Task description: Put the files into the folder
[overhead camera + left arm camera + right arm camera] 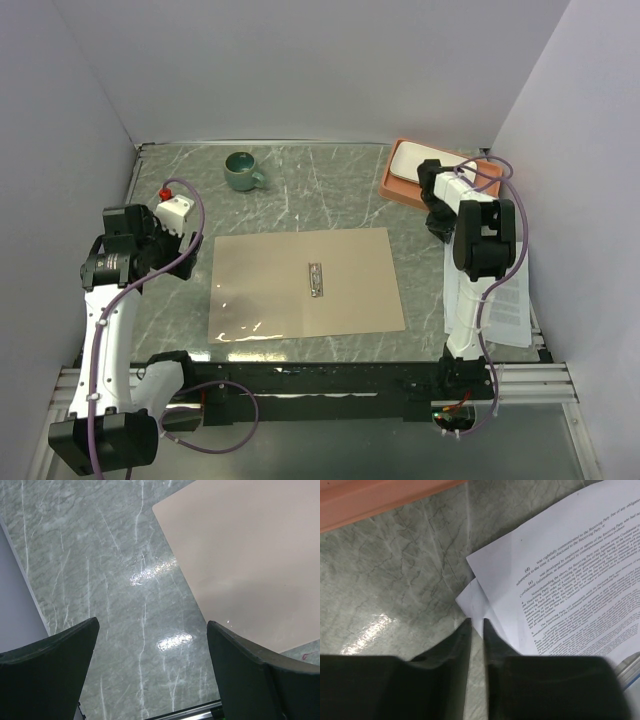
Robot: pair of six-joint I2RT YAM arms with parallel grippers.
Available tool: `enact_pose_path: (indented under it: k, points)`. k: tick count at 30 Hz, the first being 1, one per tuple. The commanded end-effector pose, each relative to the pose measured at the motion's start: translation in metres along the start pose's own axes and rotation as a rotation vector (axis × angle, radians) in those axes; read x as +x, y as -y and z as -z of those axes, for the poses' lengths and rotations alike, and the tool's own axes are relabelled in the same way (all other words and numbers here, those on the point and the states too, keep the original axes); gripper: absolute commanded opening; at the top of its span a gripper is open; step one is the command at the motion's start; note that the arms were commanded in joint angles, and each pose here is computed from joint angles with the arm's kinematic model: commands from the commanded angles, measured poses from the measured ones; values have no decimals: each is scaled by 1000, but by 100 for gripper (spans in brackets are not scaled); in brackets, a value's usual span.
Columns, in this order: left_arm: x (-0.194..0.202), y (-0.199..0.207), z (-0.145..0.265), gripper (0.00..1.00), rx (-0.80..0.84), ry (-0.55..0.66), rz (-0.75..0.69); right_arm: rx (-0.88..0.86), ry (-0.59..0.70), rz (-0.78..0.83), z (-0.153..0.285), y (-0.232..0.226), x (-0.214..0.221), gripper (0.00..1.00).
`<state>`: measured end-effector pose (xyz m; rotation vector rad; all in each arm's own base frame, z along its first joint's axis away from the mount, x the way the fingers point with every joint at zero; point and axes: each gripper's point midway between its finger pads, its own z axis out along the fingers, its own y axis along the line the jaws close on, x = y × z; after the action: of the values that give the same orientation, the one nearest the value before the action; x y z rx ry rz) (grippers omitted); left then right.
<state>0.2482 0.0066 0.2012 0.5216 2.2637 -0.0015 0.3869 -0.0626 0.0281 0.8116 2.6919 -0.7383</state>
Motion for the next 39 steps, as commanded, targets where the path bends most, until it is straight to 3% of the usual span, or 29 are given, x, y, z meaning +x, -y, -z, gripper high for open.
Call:
enact_pose_path:
  k: [1,5,14,28,32,35,39]
  points:
    - [-16,-9,5,96,-38,55,-35,-3,29,-40,1,2,-16,15]
    - [-14,-12,5,96,-59,52,-35,-5,31,-44,2,2,-17,0]
    - [-8,-14,2,96,-71,39,-36,-31,36,-53,7,3,-18,0]
    - [-12,-13,5,96,-69,50,-32,-146,102,-34,49,-19,-14,0]
    - [-11,-12,8,96,-70,55,-35,-75,121,2,42,-9,-21,33]
    - [-9,-10,6,96,-66,53,-37,-68,122,7,37,-6,-26,51]
    - [-7,-10,5,96,-68,49,-38,-92,138,18,32,-3,-33,58]
